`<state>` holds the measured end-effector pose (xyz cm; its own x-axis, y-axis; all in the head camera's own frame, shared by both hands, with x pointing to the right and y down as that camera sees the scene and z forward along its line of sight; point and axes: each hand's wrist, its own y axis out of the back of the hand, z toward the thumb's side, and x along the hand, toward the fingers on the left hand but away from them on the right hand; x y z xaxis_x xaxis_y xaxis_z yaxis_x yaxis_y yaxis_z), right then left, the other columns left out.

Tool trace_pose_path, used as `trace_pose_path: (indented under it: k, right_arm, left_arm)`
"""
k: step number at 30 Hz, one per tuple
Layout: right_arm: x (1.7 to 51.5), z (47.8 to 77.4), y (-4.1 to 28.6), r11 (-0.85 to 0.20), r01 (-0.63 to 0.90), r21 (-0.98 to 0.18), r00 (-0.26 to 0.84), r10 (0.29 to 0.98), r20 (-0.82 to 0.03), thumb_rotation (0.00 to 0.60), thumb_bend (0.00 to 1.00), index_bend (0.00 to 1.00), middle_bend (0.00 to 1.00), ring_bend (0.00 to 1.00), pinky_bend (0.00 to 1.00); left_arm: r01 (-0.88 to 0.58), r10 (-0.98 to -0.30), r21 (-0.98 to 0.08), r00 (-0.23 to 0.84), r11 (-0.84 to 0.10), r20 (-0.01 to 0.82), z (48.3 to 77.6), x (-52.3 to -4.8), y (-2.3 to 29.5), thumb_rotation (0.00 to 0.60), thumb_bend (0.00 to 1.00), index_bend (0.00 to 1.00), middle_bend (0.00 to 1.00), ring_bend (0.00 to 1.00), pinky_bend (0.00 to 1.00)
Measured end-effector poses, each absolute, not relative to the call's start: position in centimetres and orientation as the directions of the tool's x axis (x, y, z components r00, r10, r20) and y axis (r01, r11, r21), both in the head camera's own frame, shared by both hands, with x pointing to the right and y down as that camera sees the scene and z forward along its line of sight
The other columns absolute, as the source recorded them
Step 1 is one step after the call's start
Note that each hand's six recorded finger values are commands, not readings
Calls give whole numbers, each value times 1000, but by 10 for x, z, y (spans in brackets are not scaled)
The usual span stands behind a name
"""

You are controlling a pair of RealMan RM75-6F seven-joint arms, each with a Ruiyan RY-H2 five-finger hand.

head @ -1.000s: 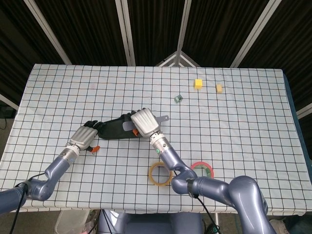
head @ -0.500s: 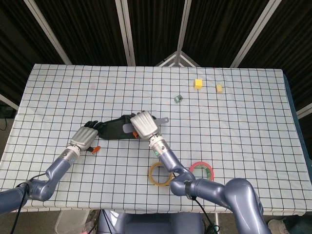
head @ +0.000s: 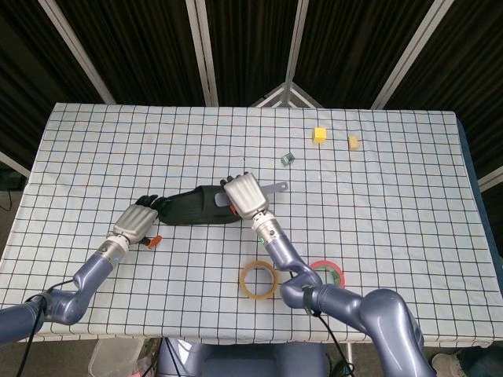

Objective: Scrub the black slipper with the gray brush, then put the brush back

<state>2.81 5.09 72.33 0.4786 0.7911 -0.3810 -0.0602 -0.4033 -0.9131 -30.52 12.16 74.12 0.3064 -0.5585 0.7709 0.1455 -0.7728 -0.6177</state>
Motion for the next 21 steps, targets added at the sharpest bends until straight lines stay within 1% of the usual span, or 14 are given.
trace_pose_path:
  k: [8, 14, 21]
  right_arm:
    - [24, 722, 56, -416, -45, -908, 490, 783, -383, 600, 664, 721, 659, 572, 556]
    - [9, 714, 67, -424, -21, -905, 527, 765, -370, 600, 664, 721, 659, 572, 556]
    - [-6, 703, 80, -406, -17, -914, 562, 752, -345, 600, 668, 721, 659, 572, 555]
  left_arm:
    - [147, -560, -621, 311, -770, 768, 741, -303, 121, 539, 457, 53, 71, 30, 76]
    - [148, -562, -623, 312, -768, 766, 740, -302, 121, 539, 463, 54, 71, 30, 76]
    - [145, -563, -623, 311, -768, 766, 740, -303, 121, 539, 478, 53, 70, 30, 76]
